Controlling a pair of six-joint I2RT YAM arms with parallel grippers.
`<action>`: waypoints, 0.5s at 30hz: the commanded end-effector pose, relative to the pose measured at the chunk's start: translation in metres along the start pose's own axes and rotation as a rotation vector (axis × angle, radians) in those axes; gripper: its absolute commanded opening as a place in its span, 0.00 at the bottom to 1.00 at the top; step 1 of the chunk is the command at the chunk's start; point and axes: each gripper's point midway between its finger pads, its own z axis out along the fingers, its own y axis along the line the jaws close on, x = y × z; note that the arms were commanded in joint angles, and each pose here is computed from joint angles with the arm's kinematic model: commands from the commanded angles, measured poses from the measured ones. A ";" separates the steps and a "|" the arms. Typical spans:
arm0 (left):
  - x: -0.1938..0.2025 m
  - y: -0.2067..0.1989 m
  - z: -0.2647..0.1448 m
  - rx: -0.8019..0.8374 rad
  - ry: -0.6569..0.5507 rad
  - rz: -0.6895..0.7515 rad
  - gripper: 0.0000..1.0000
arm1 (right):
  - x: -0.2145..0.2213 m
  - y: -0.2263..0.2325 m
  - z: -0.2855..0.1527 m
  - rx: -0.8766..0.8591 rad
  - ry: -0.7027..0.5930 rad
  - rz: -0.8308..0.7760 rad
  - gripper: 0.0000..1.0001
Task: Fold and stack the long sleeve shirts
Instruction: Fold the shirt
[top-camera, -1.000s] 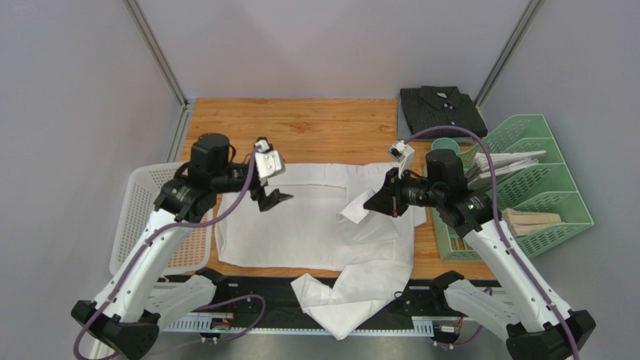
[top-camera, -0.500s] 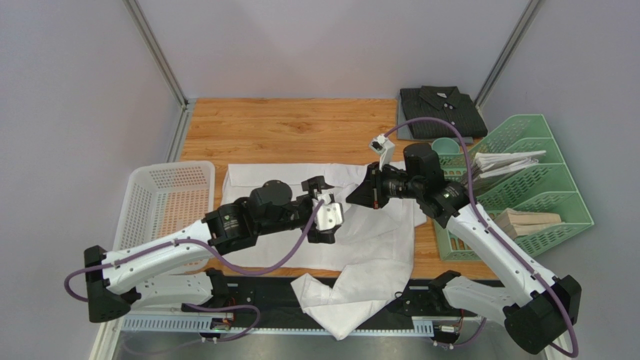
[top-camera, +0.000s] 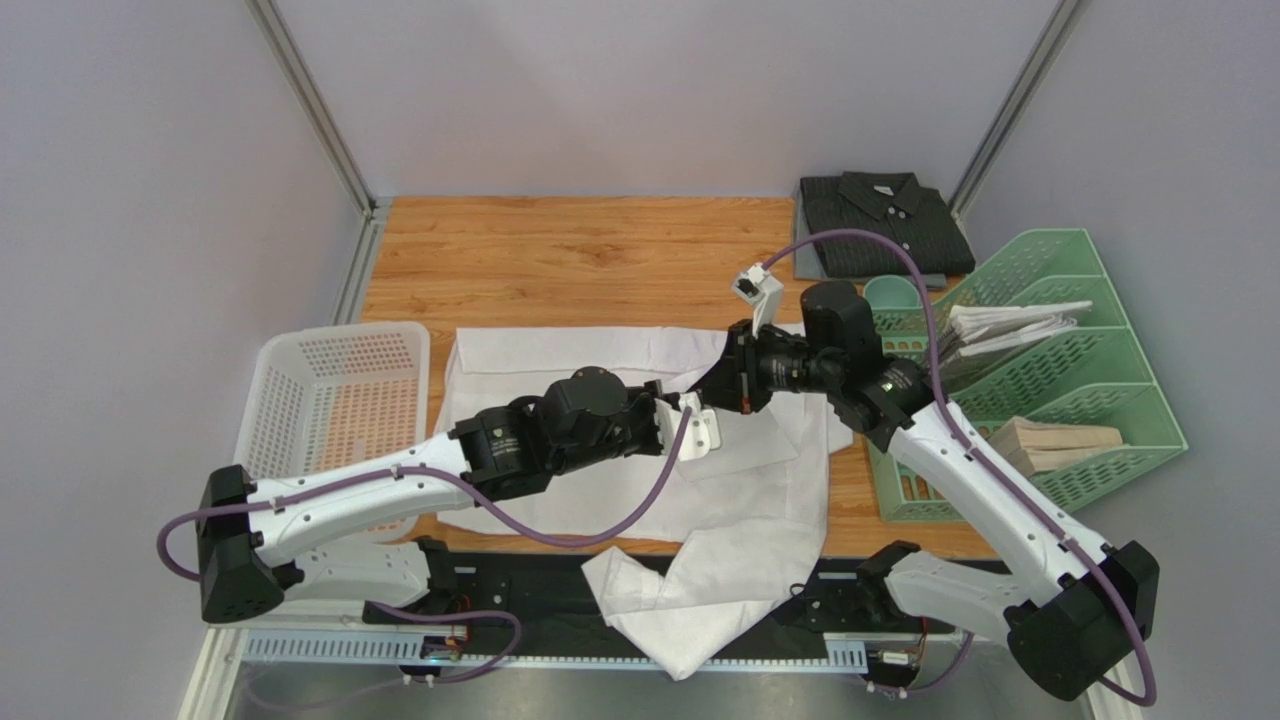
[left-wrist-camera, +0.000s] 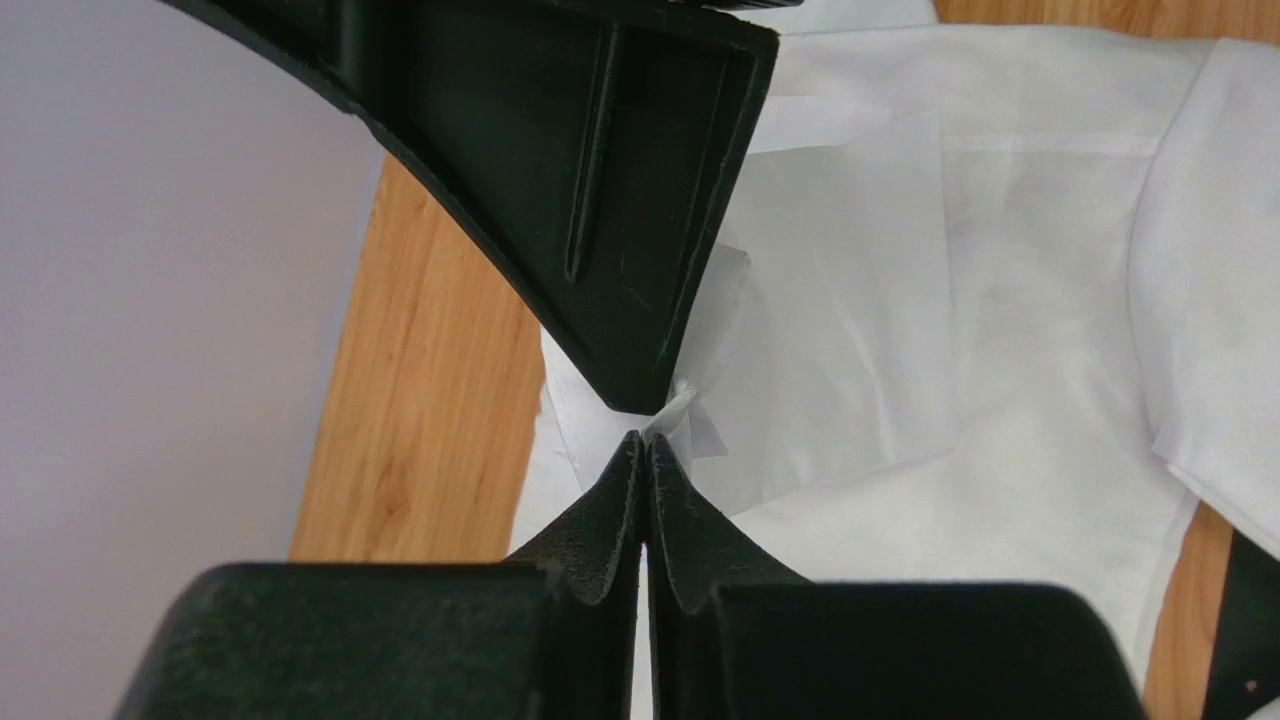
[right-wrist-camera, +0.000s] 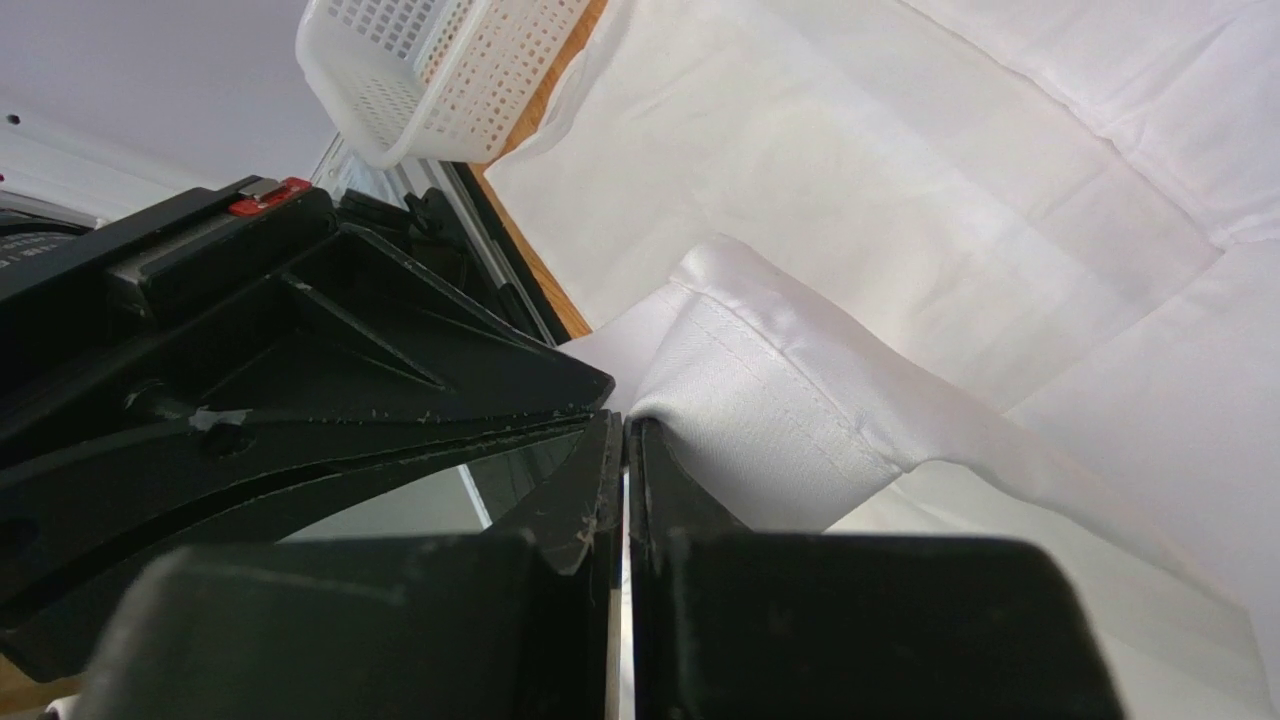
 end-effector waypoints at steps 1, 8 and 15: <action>0.000 0.011 -0.014 -0.018 -0.005 -0.077 0.00 | -0.029 0.028 -0.013 -0.067 -0.090 -0.087 0.04; 0.013 0.000 -0.048 0.132 -0.034 -0.259 0.00 | -0.042 0.003 -0.045 0.091 -0.079 -0.212 0.57; 0.025 -0.041 -0.065 0.274 -0.084 -0.281 0.00 | -0.038 -0.063 -0.045 0.170 -0.014 -0.077 0.62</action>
